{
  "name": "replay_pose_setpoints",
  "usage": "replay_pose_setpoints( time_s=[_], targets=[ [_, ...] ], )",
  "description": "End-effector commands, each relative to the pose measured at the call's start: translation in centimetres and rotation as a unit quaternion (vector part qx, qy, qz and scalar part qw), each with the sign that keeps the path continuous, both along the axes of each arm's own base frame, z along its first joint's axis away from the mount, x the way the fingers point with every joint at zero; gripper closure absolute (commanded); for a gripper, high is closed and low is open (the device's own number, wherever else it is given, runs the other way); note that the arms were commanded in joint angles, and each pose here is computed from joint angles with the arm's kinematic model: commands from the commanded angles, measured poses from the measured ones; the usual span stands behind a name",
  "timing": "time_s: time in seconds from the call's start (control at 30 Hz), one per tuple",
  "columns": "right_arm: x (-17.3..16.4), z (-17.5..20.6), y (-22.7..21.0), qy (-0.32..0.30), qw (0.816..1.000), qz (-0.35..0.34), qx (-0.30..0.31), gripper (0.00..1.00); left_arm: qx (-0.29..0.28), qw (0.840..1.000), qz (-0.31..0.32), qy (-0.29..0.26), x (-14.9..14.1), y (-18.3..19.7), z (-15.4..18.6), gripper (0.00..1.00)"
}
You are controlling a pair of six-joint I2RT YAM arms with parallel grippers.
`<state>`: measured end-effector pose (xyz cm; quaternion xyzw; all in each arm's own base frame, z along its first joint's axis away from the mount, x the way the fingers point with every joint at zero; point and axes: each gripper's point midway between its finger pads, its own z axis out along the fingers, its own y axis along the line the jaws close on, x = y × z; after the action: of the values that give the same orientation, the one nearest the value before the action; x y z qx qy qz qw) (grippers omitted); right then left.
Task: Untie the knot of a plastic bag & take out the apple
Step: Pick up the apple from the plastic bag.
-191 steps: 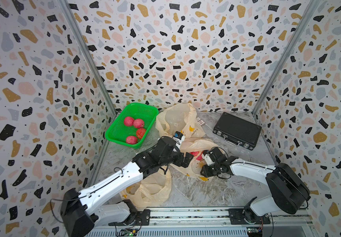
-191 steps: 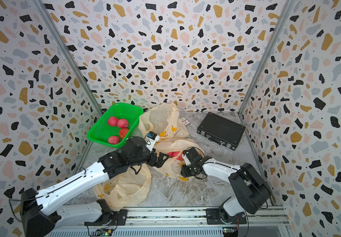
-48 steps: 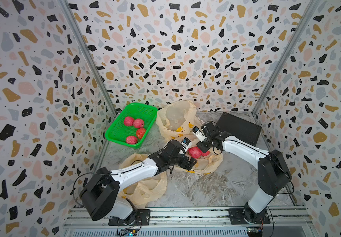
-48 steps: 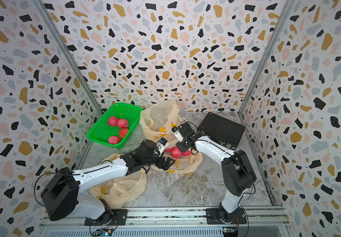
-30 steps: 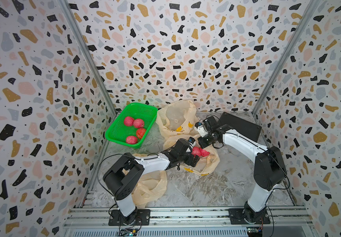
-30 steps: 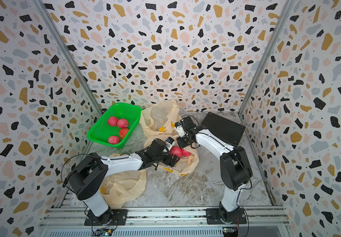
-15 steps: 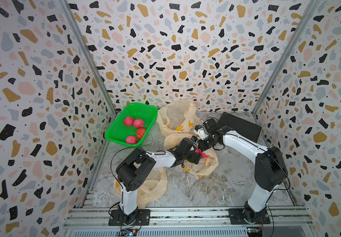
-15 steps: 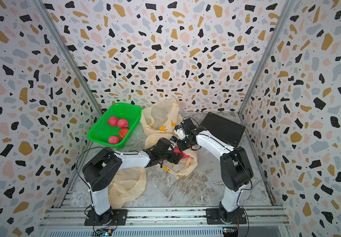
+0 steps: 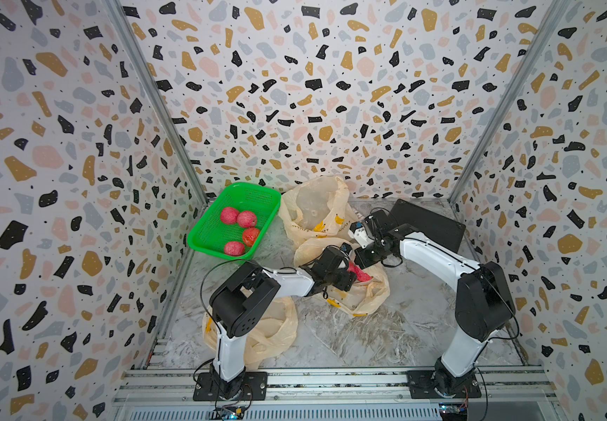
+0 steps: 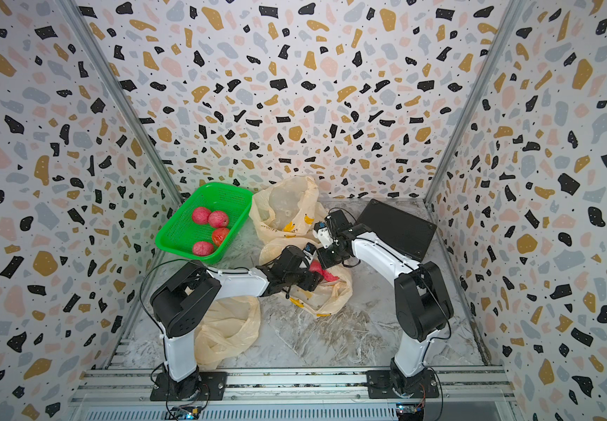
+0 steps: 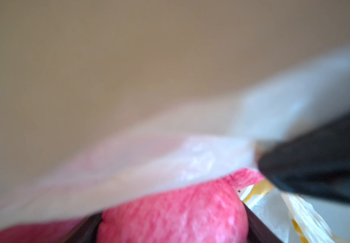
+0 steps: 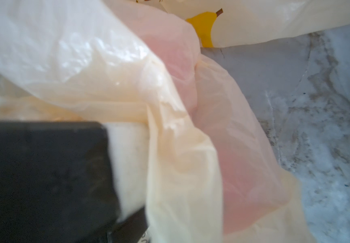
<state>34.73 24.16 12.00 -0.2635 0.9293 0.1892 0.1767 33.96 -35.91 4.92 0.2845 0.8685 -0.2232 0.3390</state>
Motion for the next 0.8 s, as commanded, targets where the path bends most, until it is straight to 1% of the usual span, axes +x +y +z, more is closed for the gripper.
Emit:
replay_pose_setpoints(
  time_s=[0.0,0.1,0.2,0.37,0.43,0.53,0.57,0.6,0.63,0.7,0.73,0.77],
  targets=[
    [-0.1,2.0,-0.5,-0.002,1.000,-0.019,0.023,1.00,-0.019,1.000,-0.021,-0.005,-1.2,-0.1,2.0,0.32],
    [0.2,2.2,-0.8,0.001,0.999,-0.029,0.029,1.00,-0.032,0.999,-0.032,-0.009,-2.1,0.2,3.4,0.33],
    [0.5,2.1,-0.9,0.007,0.999,-0.036,0.034,1.00,-0.051,0.997,-0.060,-0.011,-3.3,0.1,5.4,0.33],
    [0.5,1.2,-0.9,0.027,0.998,-0.042,0.032,1.00,-0.105,0.987,-0.121,-0.001,-6.7,-0.1,9.7,0.33],
    [0.4,0.9,-0.8,0.034,0.998,-0.043,0.034,1.00,-0.128,0.984,-0.125,-0.006,-7.7,0.3,11.5,0.33],
    [0.2,0.7,-0.9,0.038,0.998,-0.045,0.032,1.00,-0.135,0.984,-0.119,-0.017,-8.6,1.6,14.1,0.36],
    [0.1,0.6,-0.9,0.038,0.998,-0.045,0.033,1.00,-0.136,0.984,-0.111,-0.024,-8.7,2.0,14.9,0.37],
    [0.0,0.6,-0.9,0.039,0.998,-0.046,0.034,1.00,-0.136,0.985,-0.101,-0.032,-8.7,2.7,15.9,0.42],
    [-0.1,0.7,-1.0,0.039,0.998,-0.047,0.034,1.00,-0.135,0.986,-0.087,-0.038,-8.5,3.4,16.8,0.49],
    [-0.5,0.6,-1.2,0.040,0.997,-0.048,0.034,1.00,-0.136,0.987,-0.056,-0.062,-8.0,5.2,19.1,0.66],
    [-0.8,0.6,-1.3,0.041,0.997,-0.048,0.033,1.00,-0.132,0.988,-0.033,-0.077,-7.5,6.4,20.1,0.70],
    [-0.9,0.6,-1.4,0.041,0.997,-0.048,0.032,1.00,-0.128,0.987,-0.008,-0.093,-6.9,7.7,21.1,0.70]
  ],
)
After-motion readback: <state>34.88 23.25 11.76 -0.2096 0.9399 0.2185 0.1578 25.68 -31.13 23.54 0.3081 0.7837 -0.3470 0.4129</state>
